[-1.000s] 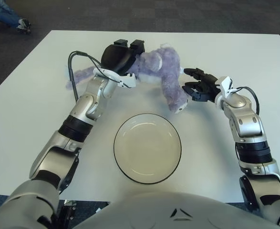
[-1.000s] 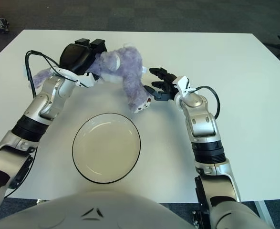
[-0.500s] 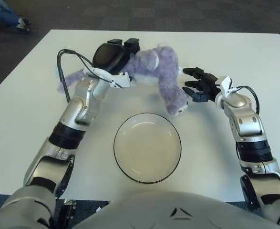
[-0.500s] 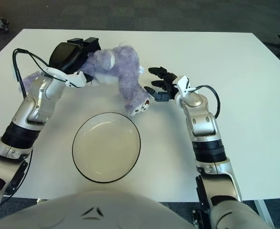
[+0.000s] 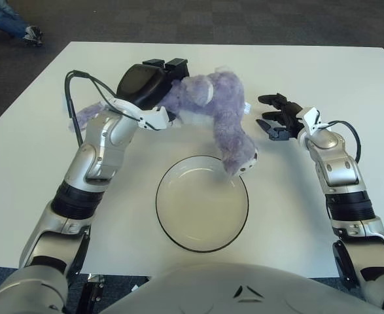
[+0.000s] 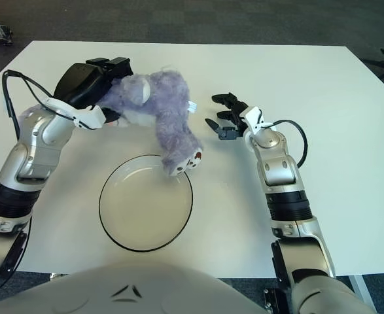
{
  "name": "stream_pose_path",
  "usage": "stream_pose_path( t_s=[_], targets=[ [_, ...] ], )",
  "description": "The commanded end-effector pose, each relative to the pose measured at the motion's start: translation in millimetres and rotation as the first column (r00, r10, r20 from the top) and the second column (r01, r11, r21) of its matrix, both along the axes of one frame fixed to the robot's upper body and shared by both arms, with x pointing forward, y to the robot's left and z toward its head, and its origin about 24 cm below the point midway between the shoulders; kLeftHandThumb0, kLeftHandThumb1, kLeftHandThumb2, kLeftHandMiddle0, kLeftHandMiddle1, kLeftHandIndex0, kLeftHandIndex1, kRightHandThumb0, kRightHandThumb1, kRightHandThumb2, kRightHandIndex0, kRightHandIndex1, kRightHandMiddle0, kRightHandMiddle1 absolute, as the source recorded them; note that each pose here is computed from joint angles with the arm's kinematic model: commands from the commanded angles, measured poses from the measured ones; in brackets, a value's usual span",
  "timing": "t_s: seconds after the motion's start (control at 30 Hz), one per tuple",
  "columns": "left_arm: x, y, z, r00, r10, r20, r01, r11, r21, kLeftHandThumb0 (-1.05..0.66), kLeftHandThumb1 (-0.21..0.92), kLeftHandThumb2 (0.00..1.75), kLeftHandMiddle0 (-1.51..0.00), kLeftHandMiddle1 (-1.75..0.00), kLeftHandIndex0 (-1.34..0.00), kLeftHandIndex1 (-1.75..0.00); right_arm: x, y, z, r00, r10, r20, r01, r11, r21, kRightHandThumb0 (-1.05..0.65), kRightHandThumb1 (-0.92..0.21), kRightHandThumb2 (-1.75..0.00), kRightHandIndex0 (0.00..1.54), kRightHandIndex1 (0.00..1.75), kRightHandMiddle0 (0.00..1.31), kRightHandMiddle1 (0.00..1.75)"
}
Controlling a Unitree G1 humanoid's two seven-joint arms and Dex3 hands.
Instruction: Put the doll into the plate.
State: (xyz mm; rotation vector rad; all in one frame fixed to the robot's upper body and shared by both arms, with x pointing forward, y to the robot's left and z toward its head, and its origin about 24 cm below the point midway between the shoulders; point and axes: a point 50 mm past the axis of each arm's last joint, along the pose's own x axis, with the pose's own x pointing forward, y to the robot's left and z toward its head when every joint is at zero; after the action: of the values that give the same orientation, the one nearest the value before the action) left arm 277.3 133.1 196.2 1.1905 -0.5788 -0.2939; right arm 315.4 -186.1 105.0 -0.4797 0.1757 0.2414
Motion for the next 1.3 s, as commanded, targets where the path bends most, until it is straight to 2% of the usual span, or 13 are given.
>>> stream_pose_path(
  t_s=[0.0, 0.4, 0.67, 0.8, 1.0, 1.03, 1.1, 1.27],
  targets=[
    [-5.6, 7.0, 3.3, 1.000, -0.010, -0.011, 0.010, 1.000, -0.009, 0.00, -0.09, 1.75, -0.91, -1.75, -0.72, -1.68, 0.9, -8.1, -7.3, 0.999, -0.045, -0.023, 0.044, 0.998, -0.055, -0.49, -0.48, -0.97, 0.00, 0.78, 0.00, 0.70],
    [-11.5, 11.1, 4.0, 0.998, -0.061, 0.015, 0.061, 0.997, -0.052, 0.00, -0.09, 1.75, -0.91, -1.75, -0.73, -1.67, 2.8, -12.7, -14.4, 0.997, -0.065, -0.044, 0.063, 0.998, -0.028, -0.50, -0.51, -0.97, 0.00, 0.79, 0.00, 0.74],
    [-23.5, 13.4, 5.4, 0.992, -0.120, -0.025, 0.117, 0.988, -0.100, -0.01, -0.13, 1.75, -0.94, -1.75, -0.82, -1.53, 4.0, -17.2, -17.7, 0.995, -0.086, -0.050, 0.085, 0.996, -0.023, -0.49, -0.50, -0.97, 0.01, 0.85, 0.00, 0.75],
    [-31.1, 15.3, 5.2, 0.989, -0.136, -0.050, 0.130, 0.986, -0.105, -0.01, -0.06, 1.73, -0.80, -1.75, -0.77, -1.70, 4.6, -19.2, -19.0, 0.994, -0.093, -0.057, 0.093, 0.996, -0.002, -0.49, -0.51, -0.98, 0.01, 0.86, 0.00, 0.73],
    [-38.0, 17.5, 4.4, 0.985, -0.148, -0.091, 0.138, 0.984, -0.113, -0.01, -0.02, 1.70, -0.75, -1.75, -0.74, -1.74, 5.7, -21.0, -21.1, 0.993, -0.101, -0.069, 0.103, 0.994, 0.029, -0.48, -0.50, -0.98, 0.00, 0.89, 0.00, 0.74],
    [-39.5, 17.8, 3.6, 0.983, -0.154, -0.099, 0.142, 0.983, -0.120, -0.01, -0.03, 1.70, -0.75, -1.75, -0.74, -1.74, 6.0, -21.6, -21.8, 0.992, -0.105, -0.071, 0.108, 0.994, 0.030, -0.48, -0.50, -0.98, 0.00, 0.90, 0.00, 0.74],
    [-41.4, 18.2, 2.4, 0.981, -0.162, -0.108, 0.147, 0.981, -0.129, -0.01, -0.10, 1.73, -0.88, -1.75, -0.83, -1.57, 6.8, -23.2, -24.0, 0.991, -0.112, -0.076, 0.115, 0.993, 0.033, -0.48, -0.50, -0.98, 0.00, 0.90, 0.00, 0.74],
    [-42.7, 18.0, 1.0, 0.978, -0.175, -0.114, 0.160, 0.979, -0.130, -0.01, -0.13, 1.74, -0.93, -1.75, -0.83, -1.54, 8.9, -24.9, -25.8, 0.989, -0.122, -0.085, 0.125, 0.992, 0.033, -0.48, -0.51, -0.98, 0.00, 0.90, 0.00, 0.73]
  ],
)
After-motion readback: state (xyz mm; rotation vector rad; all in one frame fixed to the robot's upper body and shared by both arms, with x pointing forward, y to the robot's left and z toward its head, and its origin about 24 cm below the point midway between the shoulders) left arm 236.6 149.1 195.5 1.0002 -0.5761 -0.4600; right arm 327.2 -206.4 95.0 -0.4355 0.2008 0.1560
